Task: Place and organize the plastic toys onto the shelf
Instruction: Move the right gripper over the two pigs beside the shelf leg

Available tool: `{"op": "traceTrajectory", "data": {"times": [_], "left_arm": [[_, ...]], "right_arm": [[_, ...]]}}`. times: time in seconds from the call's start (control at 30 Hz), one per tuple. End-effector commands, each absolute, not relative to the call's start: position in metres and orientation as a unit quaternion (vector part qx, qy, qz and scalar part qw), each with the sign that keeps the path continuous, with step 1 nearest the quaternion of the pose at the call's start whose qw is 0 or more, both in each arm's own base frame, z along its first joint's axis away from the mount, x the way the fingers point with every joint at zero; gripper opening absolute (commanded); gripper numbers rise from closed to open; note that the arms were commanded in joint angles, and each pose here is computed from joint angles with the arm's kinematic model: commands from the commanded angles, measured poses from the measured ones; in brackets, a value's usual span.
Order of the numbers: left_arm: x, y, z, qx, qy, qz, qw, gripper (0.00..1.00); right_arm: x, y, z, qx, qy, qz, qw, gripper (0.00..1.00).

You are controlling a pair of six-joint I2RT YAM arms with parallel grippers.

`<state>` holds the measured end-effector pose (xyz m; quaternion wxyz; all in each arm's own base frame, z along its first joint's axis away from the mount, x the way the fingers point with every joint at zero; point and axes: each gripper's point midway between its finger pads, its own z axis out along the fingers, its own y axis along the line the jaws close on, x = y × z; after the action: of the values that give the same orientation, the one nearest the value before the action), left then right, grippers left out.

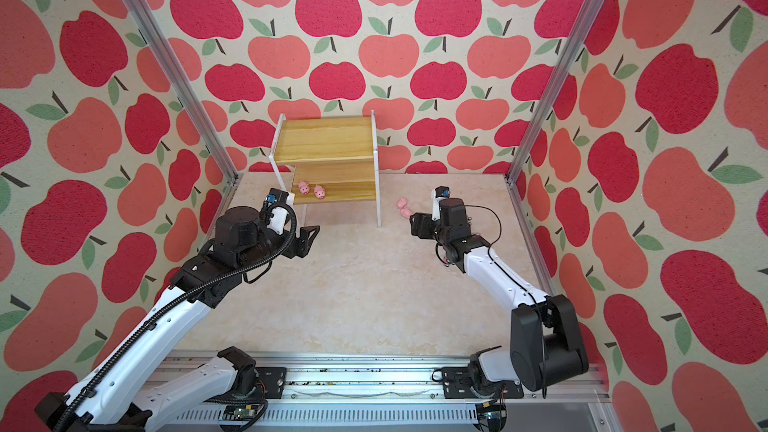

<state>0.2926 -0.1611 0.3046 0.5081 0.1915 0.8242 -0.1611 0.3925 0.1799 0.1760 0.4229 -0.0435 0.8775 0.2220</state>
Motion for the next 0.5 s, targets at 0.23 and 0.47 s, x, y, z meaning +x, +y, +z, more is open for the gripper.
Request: {"op": "traceTrajectory", "data": {"times": [0.23, 0.47], "left_arm": [[0.305, -0.147, 0.259, 0.184, 0.857, -0.138, 0.461, 0.87], [0.308, -0.136, 0.242, 0.162, 0.869, -0.132, 0.449, 0.85]], "right_arm": [[0.450, 0.203, 0.134, -0.002, 0.909, 0.233, 0.345, 0.72], [0.485, 0.214, 0.094, 0.016, 0.926, 0.218, 0.309, 0.66]]}}
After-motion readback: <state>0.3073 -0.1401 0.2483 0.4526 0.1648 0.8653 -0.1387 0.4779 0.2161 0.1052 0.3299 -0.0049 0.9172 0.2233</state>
